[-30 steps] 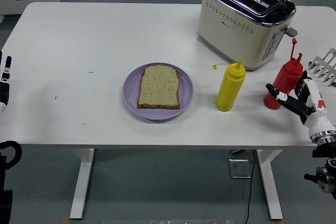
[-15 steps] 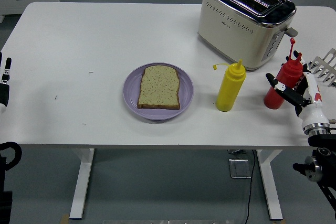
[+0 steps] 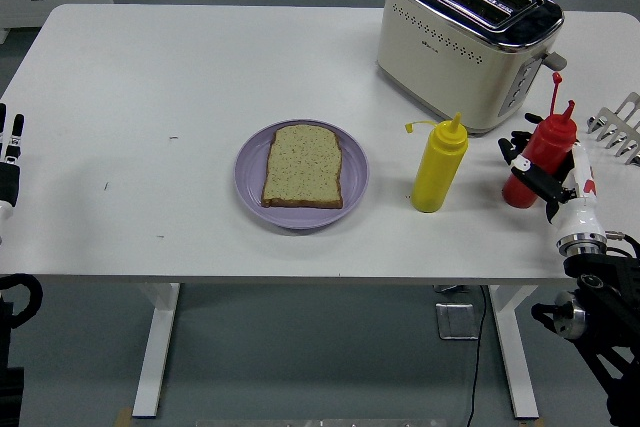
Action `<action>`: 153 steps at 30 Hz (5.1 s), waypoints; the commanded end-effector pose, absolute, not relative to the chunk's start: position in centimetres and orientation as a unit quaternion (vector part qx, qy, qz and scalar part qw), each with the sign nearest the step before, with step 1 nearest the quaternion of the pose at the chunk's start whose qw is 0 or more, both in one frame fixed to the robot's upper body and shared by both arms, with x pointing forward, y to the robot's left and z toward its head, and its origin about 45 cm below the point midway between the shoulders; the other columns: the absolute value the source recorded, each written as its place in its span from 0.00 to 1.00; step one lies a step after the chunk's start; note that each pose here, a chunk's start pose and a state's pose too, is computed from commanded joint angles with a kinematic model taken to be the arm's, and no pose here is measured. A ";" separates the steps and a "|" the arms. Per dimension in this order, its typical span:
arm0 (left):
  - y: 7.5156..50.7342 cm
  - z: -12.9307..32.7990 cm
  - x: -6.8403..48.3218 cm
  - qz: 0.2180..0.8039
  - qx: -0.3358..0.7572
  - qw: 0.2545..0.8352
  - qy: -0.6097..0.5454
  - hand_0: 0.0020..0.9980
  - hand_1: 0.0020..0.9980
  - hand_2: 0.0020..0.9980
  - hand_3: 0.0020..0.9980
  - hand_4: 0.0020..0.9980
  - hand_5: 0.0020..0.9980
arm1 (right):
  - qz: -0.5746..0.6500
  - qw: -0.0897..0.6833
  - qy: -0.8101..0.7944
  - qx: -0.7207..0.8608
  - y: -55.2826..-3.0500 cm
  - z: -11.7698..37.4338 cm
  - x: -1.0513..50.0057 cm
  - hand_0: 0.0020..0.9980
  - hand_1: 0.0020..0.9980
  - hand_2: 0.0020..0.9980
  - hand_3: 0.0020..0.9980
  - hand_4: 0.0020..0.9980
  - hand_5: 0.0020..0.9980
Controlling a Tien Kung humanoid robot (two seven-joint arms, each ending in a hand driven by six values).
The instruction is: Pick up the cup,pour liquid into bread,place the cup on the desk
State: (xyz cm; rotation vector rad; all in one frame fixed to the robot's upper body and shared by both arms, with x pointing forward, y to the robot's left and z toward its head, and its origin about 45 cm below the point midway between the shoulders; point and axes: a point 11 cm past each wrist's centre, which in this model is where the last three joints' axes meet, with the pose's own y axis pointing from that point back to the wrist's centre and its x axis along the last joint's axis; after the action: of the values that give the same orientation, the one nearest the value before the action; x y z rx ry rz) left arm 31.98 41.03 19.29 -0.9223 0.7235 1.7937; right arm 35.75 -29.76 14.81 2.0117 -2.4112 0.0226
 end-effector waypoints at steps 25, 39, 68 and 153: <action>41.3 19.4 31.9 0.736 -0.381 0.475 0.294 0.79 0.76 0.75 0.69 0.56 1.00 | -0.001 -0.038 -0.816 0.578 -30.3 15.9 36.5 0.00 0.00 0.11 0.11 0.87 0.15; 41.4 19.7 32.1 0.735 -0.384 0.477 0.291 0.79 0.76 0.75 0.69 0.56 1.00 | -0.006 -0.093 -0.780 0.619 -30.5 21.5 38.1 0.00 0.00 0.06 0.07 0.88 0.25; 41.7 19.8 32.0 0.736 -0.387 0.474 0.288 0.79 0.76 0.75 0.69 0.56 1.00 | 0.485 0.051 -0.643 0.590 -21.0 39.3 43.1 0.00 0.00 0.06 0.08 0.85 0.31; 42.0 19.7 31.7 0.740 -0.389 0.469 0.287 0.79 0.76 0.75 0.69 0.57 1.00 | 0.555 0.155 -0.558 0.597 -18.2 43.2 45.6 0.00 0.00 0.06 0.08 0.82 0.36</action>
State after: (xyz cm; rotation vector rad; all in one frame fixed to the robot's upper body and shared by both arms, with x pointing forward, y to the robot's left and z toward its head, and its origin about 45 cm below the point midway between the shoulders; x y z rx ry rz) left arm 31.74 42.00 19.68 -0.9526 0.7040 1.8132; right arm 45.58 -18.18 43.24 1.7120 -1.5978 1.5913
